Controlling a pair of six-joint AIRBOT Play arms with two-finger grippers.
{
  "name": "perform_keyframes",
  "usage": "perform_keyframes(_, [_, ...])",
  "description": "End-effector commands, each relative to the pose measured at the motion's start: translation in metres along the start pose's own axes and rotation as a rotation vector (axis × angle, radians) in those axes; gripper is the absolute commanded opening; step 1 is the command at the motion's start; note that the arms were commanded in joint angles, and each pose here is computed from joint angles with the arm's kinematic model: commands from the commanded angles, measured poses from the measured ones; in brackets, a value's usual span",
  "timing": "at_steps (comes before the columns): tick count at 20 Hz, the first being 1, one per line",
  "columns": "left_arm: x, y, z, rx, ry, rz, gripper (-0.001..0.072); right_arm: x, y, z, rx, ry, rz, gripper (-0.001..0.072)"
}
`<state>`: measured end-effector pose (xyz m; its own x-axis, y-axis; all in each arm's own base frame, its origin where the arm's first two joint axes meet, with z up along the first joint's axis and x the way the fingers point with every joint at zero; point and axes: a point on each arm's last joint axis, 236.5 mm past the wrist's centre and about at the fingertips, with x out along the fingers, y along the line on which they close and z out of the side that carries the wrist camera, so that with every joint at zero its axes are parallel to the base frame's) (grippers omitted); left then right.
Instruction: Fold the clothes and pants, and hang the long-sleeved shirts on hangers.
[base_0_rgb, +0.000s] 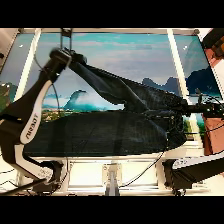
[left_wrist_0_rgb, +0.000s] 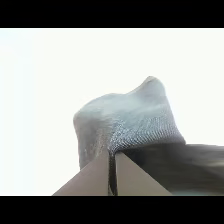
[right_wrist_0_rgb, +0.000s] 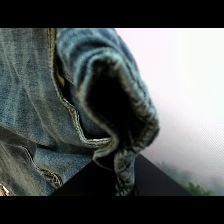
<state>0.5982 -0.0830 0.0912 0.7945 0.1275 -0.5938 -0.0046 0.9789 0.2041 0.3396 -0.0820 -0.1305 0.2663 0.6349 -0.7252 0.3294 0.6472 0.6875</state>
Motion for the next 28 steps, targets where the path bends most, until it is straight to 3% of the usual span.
perform_keyframes(1, [-0.027,0.045,-0.021,-0.021,0.144,0.047,0.0026,0.000,-0.002,0.009,0.006,-0.037,-0.009,0.0038])
perform_keyframes(5, [-0.053,0.079,-0.105,0.126,0.527,0.094,0.0026,0.000,-0.002,0.009,0.005,-0.036,-0.010,0.0037])
perform_keyframes(10, [-0.086,0.094,-0.215,0.114,0.962,0.107,0.0028,0.000,-0.003,0.009,-0.001,-0.036,-0.011,0.0038])
perform_keyframes(16, [-0.084,0.075,-0.283,0.175,1.119,0.030,0.0031,0.000,-0.003,0.009,-0.015,-0.036,-0.011,0.0038])
perform_keyframes(17, [-0.082,0.075,-0.283,0.175,1.112,0.029,0.0094,0.000,-0.003,0.009,-0.018,-0.036,-0.011,0.0038])
perform_keyframes(19, [-0.079,0.080,-0.280,0.190,1.096,0.048,0.0546,0.000,-0.003,0.009,-0.018,-0.036,-0.011,0.0038])
perform_keyframes(20, [-0.075,0.085,-0.276,0.205,1.072,0.068,0.0610,0.000,-0.003,0.009,-0.018,-0.036,-0.011,0.0038])
perform_keyframes(23, [-0.056,0.096,-0.249,0.231,0.928,0.104,0.0595,0.000,-0.003,0.009,-0.018,-0.037,-0.012,0.0038])
perform_keyframes(24, [-0.052,0.101,-0.240,0.226,0.889,0.114,0.0517,0.000,-0.003,0.009,-0.018,-0.038,-0.013,0.0038])
perform_keyframes(25, [-0.049,0.108,-0.231,0.196,0.855,0.143,0.0358,0.000,-0.003,0.009,-0.017,-0.038,-0.012,0.0038])
perform_keyframes(26, [-0.048,0.115,-0.224,0.160,0.831,0.155,0.0140,0.000,-0.003,0.009,-0.018,-0.037,-0.012,0.0038])
perform_keyframes(27, [-0.048,0.122,-0.215,0.136,0.805,0.164,0.0027,0.000,-0.003,0.009,-0.018,-0.037,-0.012,0.0038])
perform_keyframes(28, [-0.049,0.131,-0.207,0.111,0.779,0.172,0.0028,0.000,-0.003,0.009,-0.018,-0.037,-0.012,0.0038])
